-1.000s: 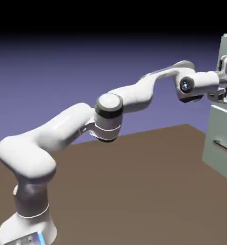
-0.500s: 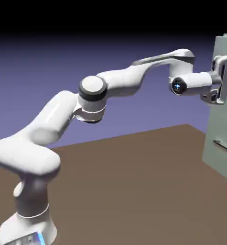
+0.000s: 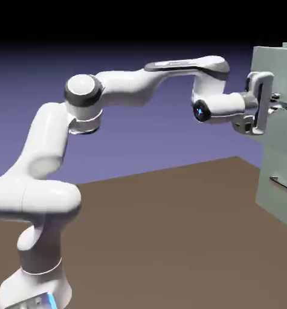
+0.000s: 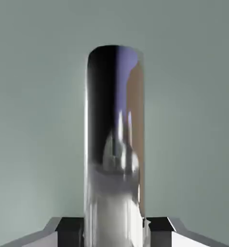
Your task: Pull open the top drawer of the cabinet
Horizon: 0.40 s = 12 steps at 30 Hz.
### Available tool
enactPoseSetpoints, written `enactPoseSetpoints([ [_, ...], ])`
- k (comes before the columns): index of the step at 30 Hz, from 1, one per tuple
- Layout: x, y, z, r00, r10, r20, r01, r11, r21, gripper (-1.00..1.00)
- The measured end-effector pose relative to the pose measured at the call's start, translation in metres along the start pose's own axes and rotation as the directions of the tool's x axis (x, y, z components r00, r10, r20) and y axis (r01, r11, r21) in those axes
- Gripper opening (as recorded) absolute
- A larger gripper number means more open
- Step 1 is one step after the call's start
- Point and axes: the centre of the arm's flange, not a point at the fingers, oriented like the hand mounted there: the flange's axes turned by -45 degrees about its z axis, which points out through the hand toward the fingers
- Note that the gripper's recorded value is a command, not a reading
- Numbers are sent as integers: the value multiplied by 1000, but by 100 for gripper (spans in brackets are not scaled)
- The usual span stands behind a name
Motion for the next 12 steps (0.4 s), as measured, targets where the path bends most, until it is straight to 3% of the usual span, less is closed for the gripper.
enactPoseSetpoints([
  [9, 0, 0, -79, 1000, 0, 0, 0, 1000, 0, -100],
  [10, 0, 0, -87, 1000, 0, 0, 0, 1000, 0, 100],
  [12, 0, 0, -87, 1000, -1, 0, 1, 1000, -1, 100],
])
